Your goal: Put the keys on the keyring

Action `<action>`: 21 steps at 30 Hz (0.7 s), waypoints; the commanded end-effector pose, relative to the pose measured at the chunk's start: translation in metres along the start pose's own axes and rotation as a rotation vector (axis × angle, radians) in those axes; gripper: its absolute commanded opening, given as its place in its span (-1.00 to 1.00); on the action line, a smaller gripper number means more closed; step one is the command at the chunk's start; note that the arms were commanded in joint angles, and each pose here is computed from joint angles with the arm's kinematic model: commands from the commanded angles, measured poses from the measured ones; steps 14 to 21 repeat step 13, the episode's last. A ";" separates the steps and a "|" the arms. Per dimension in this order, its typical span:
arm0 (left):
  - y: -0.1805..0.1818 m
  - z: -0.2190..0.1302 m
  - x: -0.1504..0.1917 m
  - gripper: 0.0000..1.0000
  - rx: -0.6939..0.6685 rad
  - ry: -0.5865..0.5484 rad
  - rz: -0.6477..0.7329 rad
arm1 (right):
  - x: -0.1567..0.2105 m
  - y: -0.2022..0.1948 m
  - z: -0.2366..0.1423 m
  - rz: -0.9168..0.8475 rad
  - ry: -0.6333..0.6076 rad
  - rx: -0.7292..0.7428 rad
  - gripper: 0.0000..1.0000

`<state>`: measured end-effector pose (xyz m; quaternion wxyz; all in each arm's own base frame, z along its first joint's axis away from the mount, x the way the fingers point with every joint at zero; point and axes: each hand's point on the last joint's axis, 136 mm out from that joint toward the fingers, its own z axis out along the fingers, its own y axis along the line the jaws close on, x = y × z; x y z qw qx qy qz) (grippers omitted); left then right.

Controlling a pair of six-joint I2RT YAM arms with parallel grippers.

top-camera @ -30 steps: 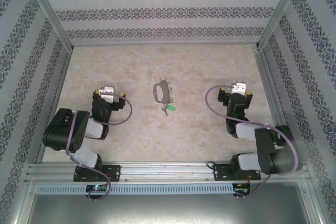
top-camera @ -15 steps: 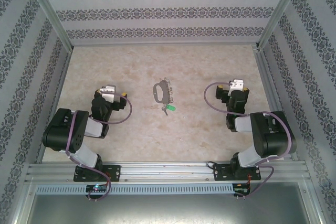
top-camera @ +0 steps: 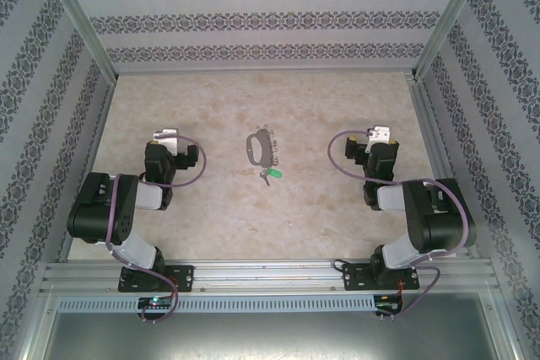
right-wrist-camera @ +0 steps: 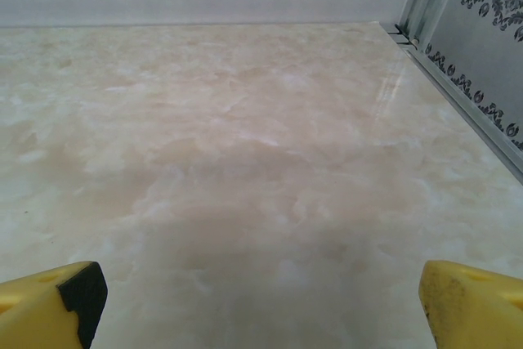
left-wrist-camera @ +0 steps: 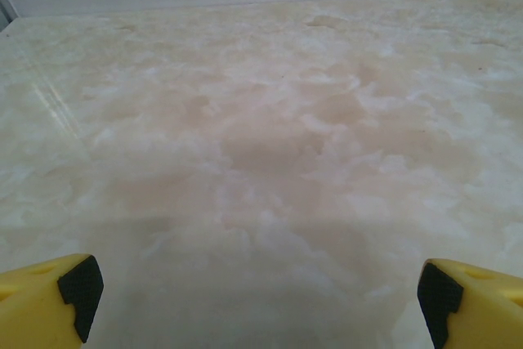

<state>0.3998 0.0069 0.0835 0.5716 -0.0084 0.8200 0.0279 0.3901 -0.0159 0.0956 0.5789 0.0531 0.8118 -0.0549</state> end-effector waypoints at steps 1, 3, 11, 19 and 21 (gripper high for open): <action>0.018 -0.004 -0.004 1.00 -0.091 -0.022 -0.049 | -0.012 0.004 0.000 0.011 -0.028 -0.017 0.95; 0.027 -0.011 -0.003 1.00 -0.141 -0.053 -0.073 | -0.011 0.004 0.000 0.012 -0.027 -0.018 0.95; 0.030 -0.035 -0.005 1.00 -0.143 -0.172 -0.095 | -0.011 0.004 0.001 0.018 -0.023 -0.034 0.95; 0.028 -0.040 -0.006 1.00 -0.130 -0.205 -0.093 | -0.011 0.006 0.000 0.014 -0.024 -0.040 0.95; 0.028 -0.040 -0.006 1.00 -0.130 -0.205 -0.093 | -0.011 0.006 0.000 0.014 -0.024 -0.040 0.95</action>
